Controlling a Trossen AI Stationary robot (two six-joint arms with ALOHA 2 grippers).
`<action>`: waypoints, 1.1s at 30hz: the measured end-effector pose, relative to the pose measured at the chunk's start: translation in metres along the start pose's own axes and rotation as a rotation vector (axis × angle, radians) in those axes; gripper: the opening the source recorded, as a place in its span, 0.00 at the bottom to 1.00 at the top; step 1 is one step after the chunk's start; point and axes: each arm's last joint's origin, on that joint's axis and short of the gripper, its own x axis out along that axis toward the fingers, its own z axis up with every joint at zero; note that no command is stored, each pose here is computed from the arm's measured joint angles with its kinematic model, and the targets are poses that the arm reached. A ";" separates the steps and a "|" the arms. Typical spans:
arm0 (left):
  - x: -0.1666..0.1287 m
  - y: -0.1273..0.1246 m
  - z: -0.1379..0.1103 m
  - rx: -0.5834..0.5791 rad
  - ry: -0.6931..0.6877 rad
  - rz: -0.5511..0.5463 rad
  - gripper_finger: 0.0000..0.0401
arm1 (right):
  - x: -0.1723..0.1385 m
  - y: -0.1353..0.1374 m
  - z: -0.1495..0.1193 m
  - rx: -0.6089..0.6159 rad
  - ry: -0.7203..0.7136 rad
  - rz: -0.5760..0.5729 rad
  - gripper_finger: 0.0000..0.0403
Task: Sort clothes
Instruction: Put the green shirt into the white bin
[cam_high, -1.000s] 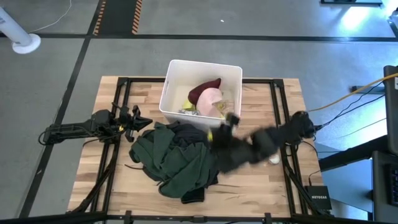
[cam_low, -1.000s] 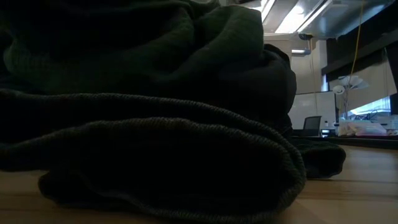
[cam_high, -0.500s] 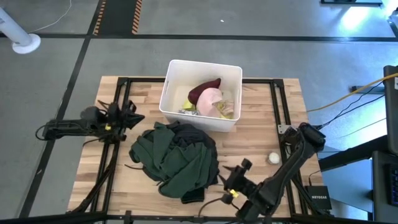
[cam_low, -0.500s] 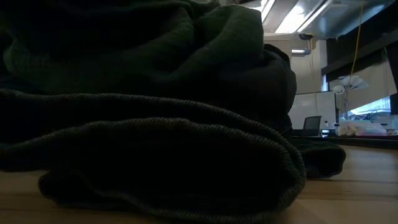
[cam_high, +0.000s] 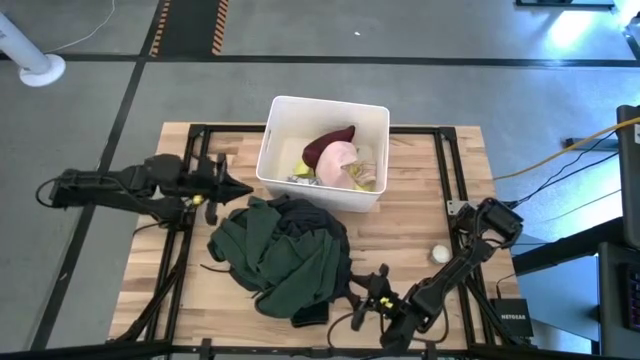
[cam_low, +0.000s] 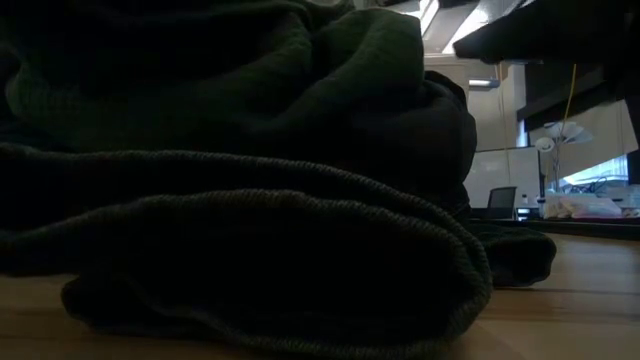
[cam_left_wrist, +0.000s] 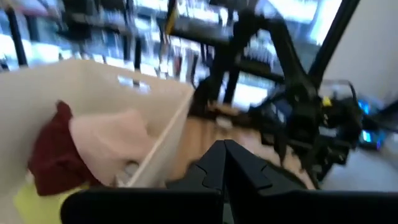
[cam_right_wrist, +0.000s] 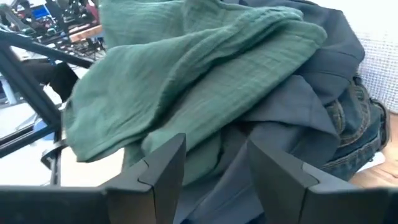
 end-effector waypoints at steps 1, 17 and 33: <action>0.003 -0.003 0.004 0.004 0.040 -0.004 0.00 | 0.002 -0.002 0.000 -0.003 -0.006 -0.005 0.47; 0.025 -0.048 0.005 0.022 0.413 -0.099 0.00 | 0.010 -0.012 -0.002 -0.054 -0.049 -0.055 0.47; 0.062 -0.028 0.000 0.119 0.414 0.050 0.21 | 0.040 -0.019 0.006 -0.046 0.056 -0.065 0.47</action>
